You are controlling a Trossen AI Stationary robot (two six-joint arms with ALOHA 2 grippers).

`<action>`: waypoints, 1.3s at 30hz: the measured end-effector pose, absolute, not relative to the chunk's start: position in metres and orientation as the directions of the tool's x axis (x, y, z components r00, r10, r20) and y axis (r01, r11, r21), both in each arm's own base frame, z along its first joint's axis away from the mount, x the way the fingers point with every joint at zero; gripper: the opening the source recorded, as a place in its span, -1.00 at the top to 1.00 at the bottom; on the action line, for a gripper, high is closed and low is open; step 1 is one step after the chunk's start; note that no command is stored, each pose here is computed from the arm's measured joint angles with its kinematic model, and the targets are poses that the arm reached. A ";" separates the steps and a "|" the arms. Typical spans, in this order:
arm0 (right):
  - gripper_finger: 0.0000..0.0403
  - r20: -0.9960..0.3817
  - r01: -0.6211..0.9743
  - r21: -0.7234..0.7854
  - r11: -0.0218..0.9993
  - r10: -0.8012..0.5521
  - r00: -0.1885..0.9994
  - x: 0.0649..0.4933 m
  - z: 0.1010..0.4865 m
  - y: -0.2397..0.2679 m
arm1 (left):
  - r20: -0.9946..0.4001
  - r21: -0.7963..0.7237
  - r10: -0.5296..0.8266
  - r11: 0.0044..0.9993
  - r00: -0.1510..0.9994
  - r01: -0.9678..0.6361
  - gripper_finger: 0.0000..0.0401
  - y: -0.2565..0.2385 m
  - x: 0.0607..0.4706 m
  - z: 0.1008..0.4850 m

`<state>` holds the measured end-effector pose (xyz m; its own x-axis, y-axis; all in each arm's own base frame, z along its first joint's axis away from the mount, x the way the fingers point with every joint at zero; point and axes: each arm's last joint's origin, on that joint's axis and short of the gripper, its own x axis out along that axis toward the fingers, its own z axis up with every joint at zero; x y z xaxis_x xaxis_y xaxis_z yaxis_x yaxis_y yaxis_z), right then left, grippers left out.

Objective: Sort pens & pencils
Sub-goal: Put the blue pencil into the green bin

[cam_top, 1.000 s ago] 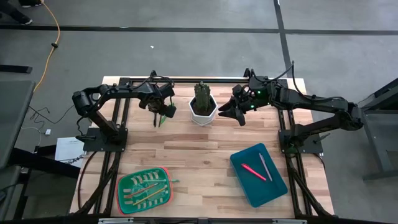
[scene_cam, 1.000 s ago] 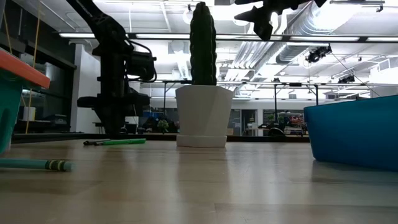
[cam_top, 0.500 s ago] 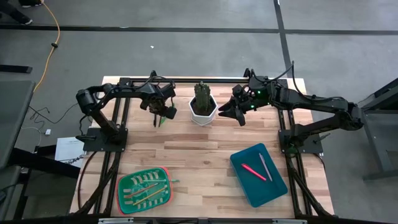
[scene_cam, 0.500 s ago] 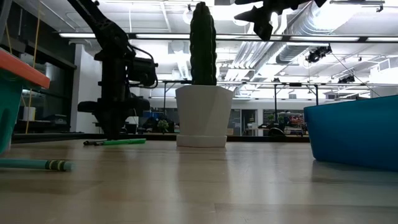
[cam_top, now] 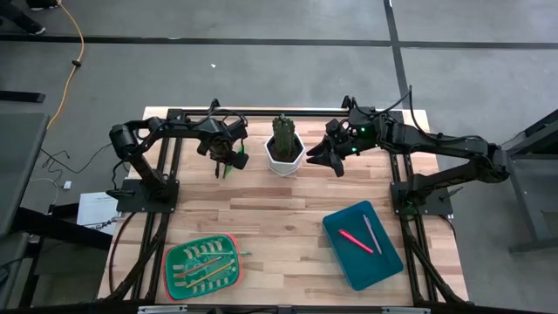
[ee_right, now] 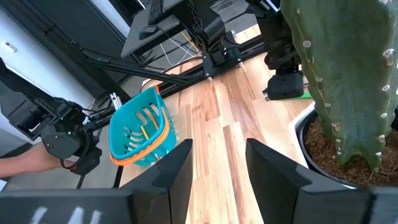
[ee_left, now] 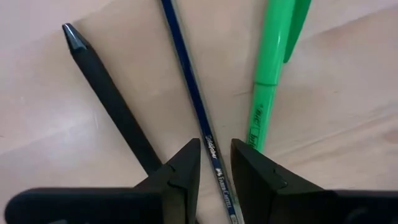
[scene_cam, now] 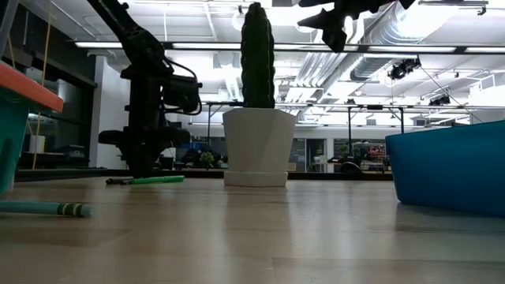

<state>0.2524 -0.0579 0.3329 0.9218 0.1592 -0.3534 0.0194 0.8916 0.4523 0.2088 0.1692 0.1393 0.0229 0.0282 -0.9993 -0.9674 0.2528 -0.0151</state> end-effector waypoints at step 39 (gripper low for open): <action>0.30 -0.359 0.030 0.442 0.896 0.146 0.922 0.252 0.332 -0.058 | -1.000 -0.015 0.002 0.288 0.016 -0.958 0.88 0.173 0.214 0.137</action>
